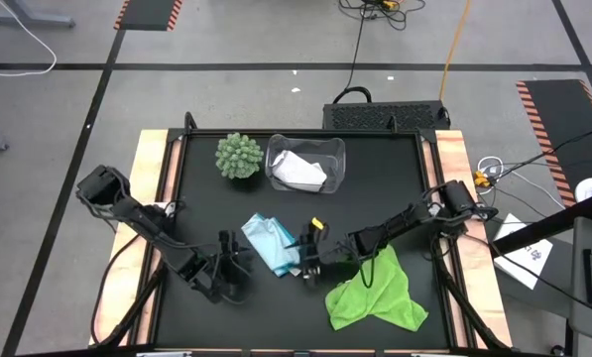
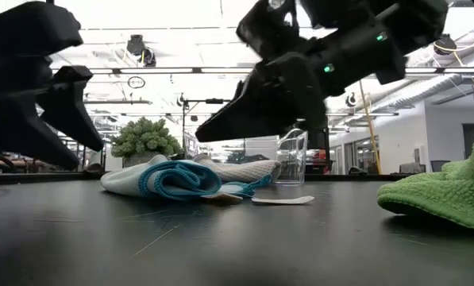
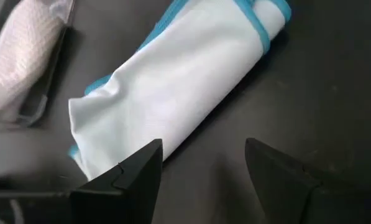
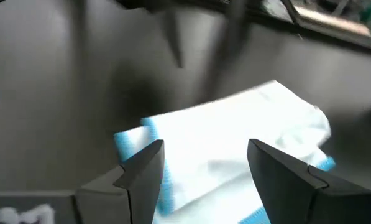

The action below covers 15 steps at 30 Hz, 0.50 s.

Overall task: Fold microfiber towels
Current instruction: Put the folded blue towel into the transparent bin

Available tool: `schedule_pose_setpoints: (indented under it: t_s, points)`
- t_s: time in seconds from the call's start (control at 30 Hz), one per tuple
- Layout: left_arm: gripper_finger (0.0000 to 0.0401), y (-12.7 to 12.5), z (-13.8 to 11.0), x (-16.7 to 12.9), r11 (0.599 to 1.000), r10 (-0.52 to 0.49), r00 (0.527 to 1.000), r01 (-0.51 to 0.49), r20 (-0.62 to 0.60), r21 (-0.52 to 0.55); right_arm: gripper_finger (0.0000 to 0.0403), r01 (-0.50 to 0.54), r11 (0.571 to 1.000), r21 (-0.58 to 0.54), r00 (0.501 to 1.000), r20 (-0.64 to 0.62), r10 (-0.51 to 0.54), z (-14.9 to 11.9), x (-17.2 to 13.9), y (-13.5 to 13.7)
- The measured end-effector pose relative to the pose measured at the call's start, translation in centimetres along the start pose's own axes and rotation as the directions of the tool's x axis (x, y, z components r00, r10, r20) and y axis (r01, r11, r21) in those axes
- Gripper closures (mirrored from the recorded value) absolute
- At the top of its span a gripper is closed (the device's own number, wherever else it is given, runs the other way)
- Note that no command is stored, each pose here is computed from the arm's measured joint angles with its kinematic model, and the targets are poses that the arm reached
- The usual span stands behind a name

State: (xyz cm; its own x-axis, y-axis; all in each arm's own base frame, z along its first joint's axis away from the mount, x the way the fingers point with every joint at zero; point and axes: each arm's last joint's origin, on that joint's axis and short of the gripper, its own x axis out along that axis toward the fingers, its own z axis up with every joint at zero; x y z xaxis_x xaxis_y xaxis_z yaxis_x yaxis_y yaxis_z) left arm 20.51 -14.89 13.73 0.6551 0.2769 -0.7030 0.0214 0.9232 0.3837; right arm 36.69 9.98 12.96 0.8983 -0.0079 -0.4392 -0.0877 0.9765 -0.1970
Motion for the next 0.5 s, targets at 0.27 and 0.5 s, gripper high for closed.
schedule_pose_setpoints:
  t_s: [0.27,0.5]
  points:
    - [0.0169,-0.8,0.4,-0.5,0.986,0.015,0.995,-0.03,0.095,0.161,0.0181,0.019,0.972,0.233,1.0,-0.017,-0.016,-0.4,0.7,-3.1]
    - [0.0169,-2.3,-0.6,2.0,0.921,0.05,0.998,-0.056,0.027,0.385,0.0181,-0.03,0.932,0.361,0.999,-0.018,0.039,-0.9,0.9,-4.5]
